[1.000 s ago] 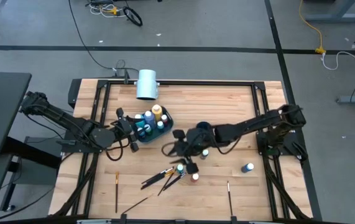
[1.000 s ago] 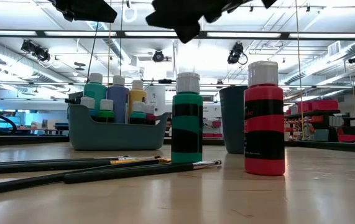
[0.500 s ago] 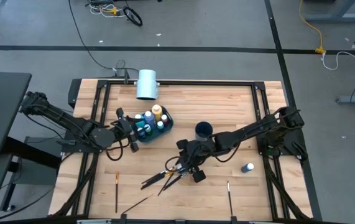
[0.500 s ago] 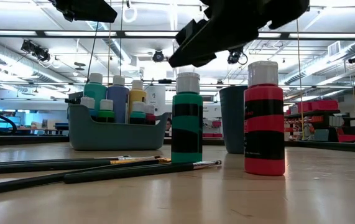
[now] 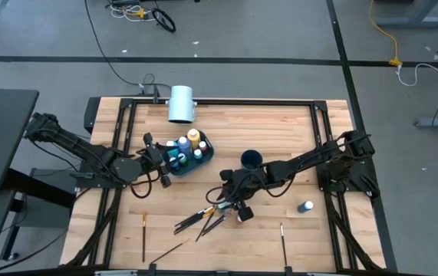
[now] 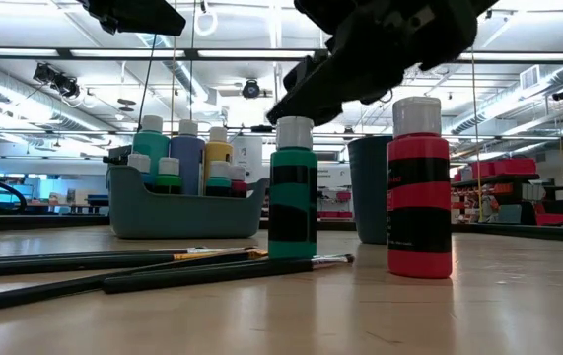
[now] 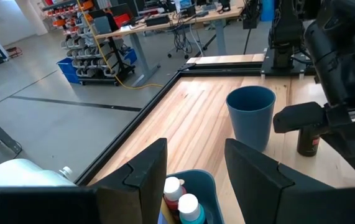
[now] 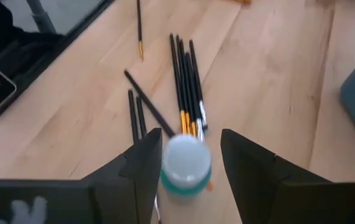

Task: Pick & Place Paint Supplies
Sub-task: Put the small green paint bottle into the blue bin

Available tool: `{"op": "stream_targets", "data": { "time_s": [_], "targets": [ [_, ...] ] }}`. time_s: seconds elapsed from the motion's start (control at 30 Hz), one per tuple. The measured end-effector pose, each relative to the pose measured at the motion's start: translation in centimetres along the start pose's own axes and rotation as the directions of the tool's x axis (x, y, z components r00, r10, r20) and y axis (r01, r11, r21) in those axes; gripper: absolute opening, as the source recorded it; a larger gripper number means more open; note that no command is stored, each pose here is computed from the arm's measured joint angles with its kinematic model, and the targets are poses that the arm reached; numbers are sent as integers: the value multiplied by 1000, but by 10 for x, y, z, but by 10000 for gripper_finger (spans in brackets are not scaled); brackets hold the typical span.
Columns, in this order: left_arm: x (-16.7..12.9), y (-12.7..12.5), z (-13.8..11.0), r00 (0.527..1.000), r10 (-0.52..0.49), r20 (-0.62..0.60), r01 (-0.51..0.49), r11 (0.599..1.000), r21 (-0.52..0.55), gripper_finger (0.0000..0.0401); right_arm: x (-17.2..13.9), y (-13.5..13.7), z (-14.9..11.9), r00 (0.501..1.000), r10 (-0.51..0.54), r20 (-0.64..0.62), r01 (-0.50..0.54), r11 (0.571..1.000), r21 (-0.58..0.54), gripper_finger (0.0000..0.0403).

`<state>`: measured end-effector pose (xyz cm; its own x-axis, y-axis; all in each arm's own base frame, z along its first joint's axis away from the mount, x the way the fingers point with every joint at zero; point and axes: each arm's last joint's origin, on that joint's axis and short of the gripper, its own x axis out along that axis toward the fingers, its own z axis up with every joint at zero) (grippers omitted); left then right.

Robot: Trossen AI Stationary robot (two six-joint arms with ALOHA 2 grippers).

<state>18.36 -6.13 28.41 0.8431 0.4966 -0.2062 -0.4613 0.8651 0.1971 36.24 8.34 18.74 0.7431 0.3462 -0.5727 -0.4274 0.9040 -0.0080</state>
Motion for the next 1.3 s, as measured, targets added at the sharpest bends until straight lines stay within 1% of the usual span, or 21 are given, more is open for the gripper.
{"op": "stream_targets", "data": {
  "time_s": [0.1,0.17,0.23,0.3,0.43,0.5,1.0,1.1,1.3],
  "targets": [
    [0,0,0,1000,0,0,0,1000,0,171,0,1,3,999,36,32,-35,999,-6,169],
    [0,0,0,1000,0,0,0,1000,0,171,0,2,3,996,79,38,-78,997,-7,169],
    [0,0,0,1000,0,0,0,1000,0,171,0,3,2,994,100,34,-100,995,-6,169],
    [0,0,0,1000,0,0,0,1000,0,171,0,3,1,995,92,24,-92,996,-4,169],
    [0,0,0,1000,0,0,0,1000,0,171,0,0,1,1000,22,10,-22,1000,-2,169],
    [0,0,0,1000,0,0,0,1000,0,171,0,0,0,1000,7,4,-7,1000,0,169],
    [0,0,0,1000,0,0,0,1000,0,171,0,1,-2,1000,21,-15,-20,1000,9,169],
    [0,0,0,1000,0,0,0,1000,0,171,0,1,-2,1000,21,-18,-20,999,32,169],
    [0,0,0,1000,0,0,0,1000,0,171,1,1,-11,1000,17,-10,-17,999,29,169]
  ]
}}
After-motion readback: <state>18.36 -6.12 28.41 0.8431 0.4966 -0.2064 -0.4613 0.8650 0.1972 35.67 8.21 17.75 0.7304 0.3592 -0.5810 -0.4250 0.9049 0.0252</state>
